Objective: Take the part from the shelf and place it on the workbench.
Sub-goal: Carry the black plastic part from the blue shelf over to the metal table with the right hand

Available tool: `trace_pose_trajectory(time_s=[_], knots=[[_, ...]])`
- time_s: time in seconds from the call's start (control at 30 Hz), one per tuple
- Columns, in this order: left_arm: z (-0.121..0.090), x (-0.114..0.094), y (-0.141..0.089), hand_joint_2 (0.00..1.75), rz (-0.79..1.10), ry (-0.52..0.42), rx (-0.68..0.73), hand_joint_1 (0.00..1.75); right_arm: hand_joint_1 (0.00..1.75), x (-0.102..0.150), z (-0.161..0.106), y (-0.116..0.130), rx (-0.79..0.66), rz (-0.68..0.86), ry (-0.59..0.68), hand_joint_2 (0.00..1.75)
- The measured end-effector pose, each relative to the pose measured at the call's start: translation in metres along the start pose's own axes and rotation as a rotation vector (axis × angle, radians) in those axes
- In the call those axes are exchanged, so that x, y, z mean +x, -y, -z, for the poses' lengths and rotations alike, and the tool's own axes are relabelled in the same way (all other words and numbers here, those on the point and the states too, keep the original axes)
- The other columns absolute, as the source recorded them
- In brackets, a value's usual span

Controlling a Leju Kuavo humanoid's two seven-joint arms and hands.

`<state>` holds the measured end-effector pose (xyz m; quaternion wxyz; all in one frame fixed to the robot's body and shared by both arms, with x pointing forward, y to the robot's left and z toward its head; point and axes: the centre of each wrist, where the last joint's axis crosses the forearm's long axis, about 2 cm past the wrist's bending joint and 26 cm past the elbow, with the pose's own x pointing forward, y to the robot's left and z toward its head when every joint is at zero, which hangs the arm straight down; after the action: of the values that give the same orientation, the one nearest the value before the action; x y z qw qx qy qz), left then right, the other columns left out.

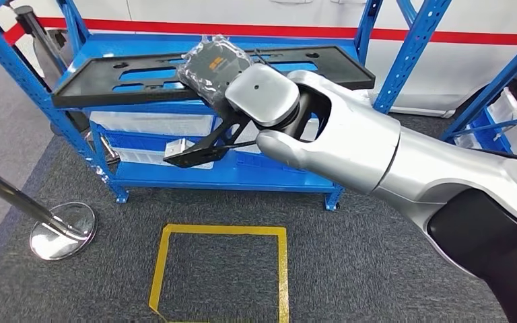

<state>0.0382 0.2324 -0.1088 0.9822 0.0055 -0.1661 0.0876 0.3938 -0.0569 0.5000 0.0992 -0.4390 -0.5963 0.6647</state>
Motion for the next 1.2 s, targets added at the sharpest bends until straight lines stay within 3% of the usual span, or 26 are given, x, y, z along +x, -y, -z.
trace_pose_trajectory(time_s=[0.3,1.0,1.2], knots=[[0.0,0.0,0.0,1.75,0.0,0.0,0.001,0.0,1.75,-0.006,-0.002,-0.011,0.024,0.009,-0.014,1.75],[0.0,0.001,0.003,1.75,-0.009,-0.007,0.008,0.0,1.75,0.0,0.0,-0.004,0.008,0.008,0.005,1.75],[0.0,0.0,0.002,1.75,-0.01,-0.008,0.01,0.0,1.75,-0.005,-0.002,-0.013,0.028,0.015,-0.005,1.75]])
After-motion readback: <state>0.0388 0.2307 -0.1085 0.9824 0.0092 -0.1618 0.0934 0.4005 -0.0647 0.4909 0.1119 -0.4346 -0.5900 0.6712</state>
